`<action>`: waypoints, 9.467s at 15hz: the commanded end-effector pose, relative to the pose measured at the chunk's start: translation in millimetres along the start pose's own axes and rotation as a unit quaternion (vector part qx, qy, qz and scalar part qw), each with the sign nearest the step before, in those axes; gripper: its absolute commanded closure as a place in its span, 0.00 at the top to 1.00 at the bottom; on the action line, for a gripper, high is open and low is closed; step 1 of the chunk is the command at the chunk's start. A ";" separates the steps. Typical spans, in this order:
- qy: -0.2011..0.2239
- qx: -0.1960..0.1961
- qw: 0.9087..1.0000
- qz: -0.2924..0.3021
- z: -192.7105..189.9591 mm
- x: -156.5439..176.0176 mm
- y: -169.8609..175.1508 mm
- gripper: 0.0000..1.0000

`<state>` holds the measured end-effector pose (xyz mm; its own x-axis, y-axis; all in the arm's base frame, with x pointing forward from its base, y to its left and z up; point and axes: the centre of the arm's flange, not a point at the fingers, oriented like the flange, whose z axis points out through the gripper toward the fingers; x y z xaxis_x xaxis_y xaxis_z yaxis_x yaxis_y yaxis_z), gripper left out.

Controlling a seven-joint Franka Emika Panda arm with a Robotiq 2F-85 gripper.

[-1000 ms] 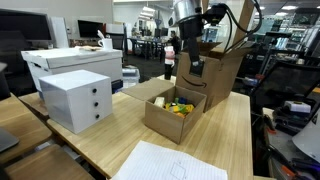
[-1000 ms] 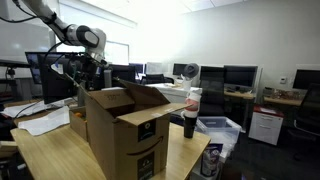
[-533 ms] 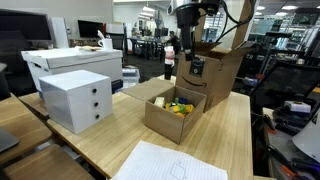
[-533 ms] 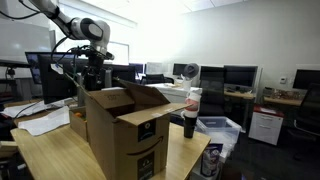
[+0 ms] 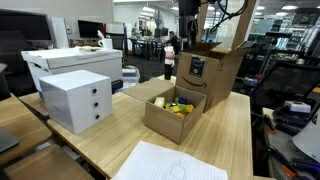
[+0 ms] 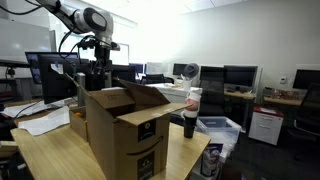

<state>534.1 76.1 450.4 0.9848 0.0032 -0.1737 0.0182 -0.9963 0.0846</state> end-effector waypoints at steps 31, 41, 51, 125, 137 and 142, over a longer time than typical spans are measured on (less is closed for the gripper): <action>0.026 -0.052 0.987 0.148 4.3 -17.9 98.5 0.02; 0.094 -0.059 0.985 0.135 -12.7 -16.9 97.5 0.02; 0.114 -0.049 0.983 0.137 -32.4 -21.3 108.0 0.02; 0.008 -0.056 0.962 -0.266 -54.8 55.5 252.7 0.99; -0.057 -0.081 0.932 -0.349 -12.5 49.7 264.0 1.00; -0.058 -0.091 0.932 -0.345 9.1 48.0 271.6 1.00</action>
<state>595.5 -188.2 466.3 0.7164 0.6045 -0.3484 0.6591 -0.7501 0.0539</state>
